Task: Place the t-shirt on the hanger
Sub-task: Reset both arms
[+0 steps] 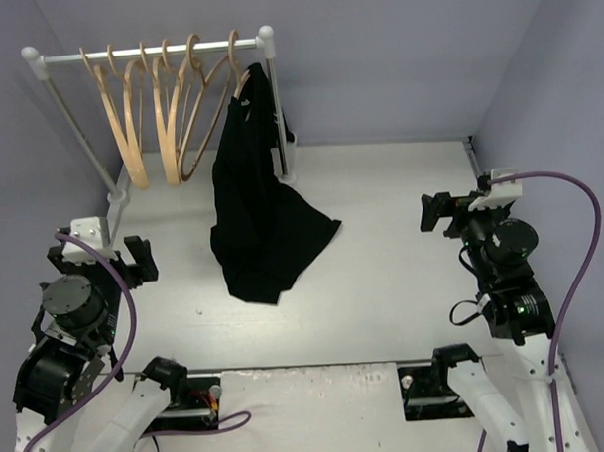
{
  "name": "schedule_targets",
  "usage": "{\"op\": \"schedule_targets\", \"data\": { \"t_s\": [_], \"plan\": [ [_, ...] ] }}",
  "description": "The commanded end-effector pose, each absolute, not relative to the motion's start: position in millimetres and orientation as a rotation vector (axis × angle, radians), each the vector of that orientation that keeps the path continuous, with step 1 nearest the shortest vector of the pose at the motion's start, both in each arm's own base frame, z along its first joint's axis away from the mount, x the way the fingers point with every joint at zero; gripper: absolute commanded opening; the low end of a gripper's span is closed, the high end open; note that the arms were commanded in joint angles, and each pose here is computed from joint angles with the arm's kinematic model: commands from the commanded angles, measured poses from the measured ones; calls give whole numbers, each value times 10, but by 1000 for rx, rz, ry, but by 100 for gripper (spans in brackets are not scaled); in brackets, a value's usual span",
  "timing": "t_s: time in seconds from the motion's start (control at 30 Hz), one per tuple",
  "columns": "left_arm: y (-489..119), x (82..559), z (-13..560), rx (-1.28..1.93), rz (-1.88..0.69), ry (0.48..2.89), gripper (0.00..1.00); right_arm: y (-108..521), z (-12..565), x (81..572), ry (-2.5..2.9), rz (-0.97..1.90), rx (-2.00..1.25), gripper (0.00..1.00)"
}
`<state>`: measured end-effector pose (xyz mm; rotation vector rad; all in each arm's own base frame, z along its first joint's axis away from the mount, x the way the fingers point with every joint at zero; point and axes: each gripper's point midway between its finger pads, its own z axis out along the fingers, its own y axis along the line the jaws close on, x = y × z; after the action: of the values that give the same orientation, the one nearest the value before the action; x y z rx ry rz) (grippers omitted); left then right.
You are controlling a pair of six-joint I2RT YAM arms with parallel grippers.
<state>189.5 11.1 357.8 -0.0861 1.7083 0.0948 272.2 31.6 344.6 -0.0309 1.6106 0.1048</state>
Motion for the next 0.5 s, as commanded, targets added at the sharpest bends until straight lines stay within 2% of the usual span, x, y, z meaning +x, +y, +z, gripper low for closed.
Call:
{"op": "schedule_targets", "data": {
  "t_s": [0.0, 0.27, 0.47],
  "plan": [
    [162, 1924, 3492, -161, 107, 1724, 77, 158, 3523, 2732, 1568, 38, 69, 100],
    [-42, 2057, 3408, -172, 7, 1790, 77, 99, 3530, 2733, 1572, -2, 134, 100],
    [-3, 2060, 3436, -178, 32, 1786, 77, 118, 3563, 2707, 1562, 15, 134, 100]
  ]
}}
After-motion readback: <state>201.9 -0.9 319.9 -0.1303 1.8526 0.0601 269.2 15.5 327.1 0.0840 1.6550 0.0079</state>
